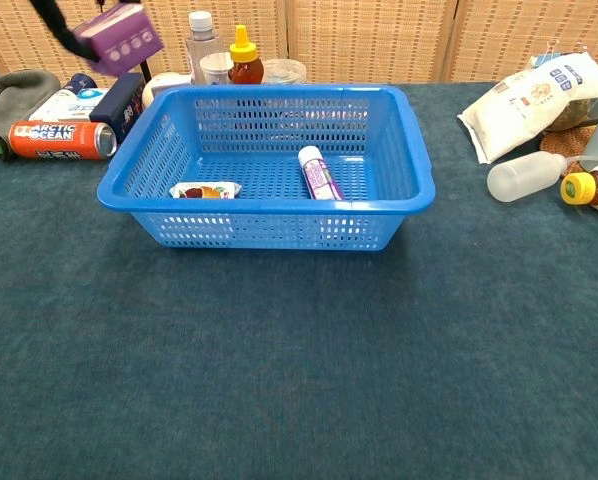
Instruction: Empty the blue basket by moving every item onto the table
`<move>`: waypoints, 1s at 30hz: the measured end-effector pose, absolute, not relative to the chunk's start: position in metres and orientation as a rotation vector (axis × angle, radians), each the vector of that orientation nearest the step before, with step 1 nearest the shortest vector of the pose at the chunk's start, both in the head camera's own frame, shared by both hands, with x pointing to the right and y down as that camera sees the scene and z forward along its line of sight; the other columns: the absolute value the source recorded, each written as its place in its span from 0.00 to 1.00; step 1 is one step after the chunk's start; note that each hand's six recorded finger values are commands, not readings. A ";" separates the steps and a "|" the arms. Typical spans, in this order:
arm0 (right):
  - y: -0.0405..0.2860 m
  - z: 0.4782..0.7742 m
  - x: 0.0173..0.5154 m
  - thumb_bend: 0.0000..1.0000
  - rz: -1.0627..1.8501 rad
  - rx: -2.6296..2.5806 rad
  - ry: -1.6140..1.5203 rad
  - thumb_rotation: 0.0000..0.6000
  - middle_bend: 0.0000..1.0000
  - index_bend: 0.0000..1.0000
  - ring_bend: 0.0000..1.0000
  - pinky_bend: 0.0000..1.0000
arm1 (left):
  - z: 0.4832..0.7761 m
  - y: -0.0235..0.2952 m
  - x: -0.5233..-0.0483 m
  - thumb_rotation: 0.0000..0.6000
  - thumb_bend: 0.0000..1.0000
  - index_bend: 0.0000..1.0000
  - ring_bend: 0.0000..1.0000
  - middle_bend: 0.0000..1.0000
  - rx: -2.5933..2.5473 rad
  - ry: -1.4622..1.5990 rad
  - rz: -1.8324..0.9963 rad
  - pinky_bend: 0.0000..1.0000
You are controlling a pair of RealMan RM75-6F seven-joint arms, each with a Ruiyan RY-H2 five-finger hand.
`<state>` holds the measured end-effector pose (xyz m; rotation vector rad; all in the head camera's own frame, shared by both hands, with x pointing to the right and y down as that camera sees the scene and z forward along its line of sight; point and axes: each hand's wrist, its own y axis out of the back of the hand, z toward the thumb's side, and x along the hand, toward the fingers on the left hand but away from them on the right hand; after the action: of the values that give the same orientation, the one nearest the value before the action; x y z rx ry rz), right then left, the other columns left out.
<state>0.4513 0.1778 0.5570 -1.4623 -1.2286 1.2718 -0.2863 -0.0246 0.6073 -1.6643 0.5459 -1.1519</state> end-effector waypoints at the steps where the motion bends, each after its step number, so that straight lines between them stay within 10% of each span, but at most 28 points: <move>1: 0.178 0.557 0.451 0.00 1.270 -1.466 -1.227 1.00 0.00 0.00 0.00 0.09 | 0.611 -0.021 -0.298 1.00 0.20 0.52 0.39 0.44 -1.664 0.548 -1.182 0.29; 10: 0.180 0.559 0.446 0.00 1.266 -1.490 -1.216 1.00 0.00 0.00 0.00 0.09 | 0.652 -0.002 -0.379 1.00 0.19 0.49 0.32 0.39 -1.645 0.594 -1.405 0.29; 17: 0.180 0.560 0.446 0.00 1.271 -1.489 -1.210 1.00 0.00 0.00 0.00 0.09 | 0.687 0.017 -0.393 1.00 0.12 0.01 0.00 0.00 -1.705 0.543 -1.516 0.00; 30: 0.180 0.558 0.446 0.00 1.269 -1.463 -1.200 1.00 0.00 0.00 0.00 0.07 | 0.659 0.015 -0.372 1.00 0.09 0.00 0.00 0.00 -1.773 0.672 -1.347 0.00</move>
<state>0.4457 0.1803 0.5580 -1.4627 -1.2000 1.2693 -0.3717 0.0148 0.6591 -1.7727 0.6721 -1.3467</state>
